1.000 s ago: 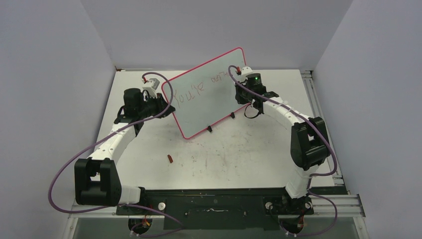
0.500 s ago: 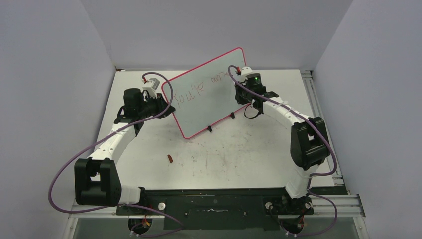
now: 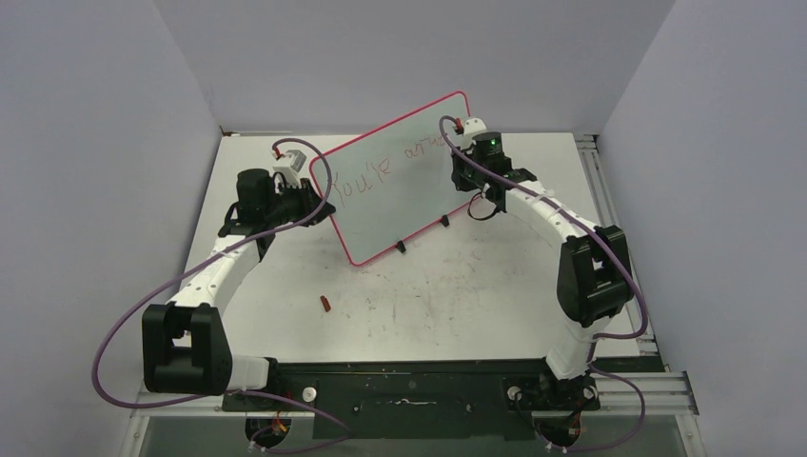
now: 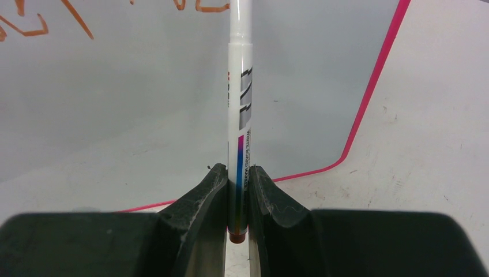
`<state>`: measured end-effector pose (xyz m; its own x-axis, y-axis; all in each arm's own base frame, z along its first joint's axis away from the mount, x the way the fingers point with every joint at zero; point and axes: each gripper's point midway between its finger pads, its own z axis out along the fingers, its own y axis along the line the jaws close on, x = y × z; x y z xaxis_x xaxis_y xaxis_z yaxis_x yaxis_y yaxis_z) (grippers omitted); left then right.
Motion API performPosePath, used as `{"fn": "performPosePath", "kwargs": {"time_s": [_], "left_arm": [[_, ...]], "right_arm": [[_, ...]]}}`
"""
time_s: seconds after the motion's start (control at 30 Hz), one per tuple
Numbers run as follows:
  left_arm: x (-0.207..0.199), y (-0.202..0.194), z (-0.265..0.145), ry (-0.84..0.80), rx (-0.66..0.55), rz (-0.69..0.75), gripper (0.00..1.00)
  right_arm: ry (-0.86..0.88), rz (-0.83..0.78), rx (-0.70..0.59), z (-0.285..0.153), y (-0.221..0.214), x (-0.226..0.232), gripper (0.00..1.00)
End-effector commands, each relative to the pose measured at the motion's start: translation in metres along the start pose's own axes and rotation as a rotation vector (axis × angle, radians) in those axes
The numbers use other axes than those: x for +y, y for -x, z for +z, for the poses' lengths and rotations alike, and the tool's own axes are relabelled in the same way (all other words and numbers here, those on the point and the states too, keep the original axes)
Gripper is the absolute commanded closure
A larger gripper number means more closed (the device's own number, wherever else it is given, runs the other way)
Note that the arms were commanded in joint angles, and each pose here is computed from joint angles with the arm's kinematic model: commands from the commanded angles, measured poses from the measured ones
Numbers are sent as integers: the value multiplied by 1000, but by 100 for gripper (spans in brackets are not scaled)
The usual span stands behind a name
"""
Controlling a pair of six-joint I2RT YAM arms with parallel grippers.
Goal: Write a sentence on the whiteboard
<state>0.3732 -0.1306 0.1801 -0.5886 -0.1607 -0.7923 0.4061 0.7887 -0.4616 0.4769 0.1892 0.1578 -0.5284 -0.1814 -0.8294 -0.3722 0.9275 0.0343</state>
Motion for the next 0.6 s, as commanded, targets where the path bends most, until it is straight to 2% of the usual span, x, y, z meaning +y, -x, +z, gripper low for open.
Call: {"fn": "performPosePath", "kwargs": {"time_s": [0.0, 0.57], "left_arm": [[-3, 15, -7, 26, -24, 36, 100], [-2, 13, -6, 28, -15, 34, 100]], "right_arm": [[-16, -8, -90, -16, 39, -8, 95], [21, -21, -28, 4, 25, -3, 95]]}}
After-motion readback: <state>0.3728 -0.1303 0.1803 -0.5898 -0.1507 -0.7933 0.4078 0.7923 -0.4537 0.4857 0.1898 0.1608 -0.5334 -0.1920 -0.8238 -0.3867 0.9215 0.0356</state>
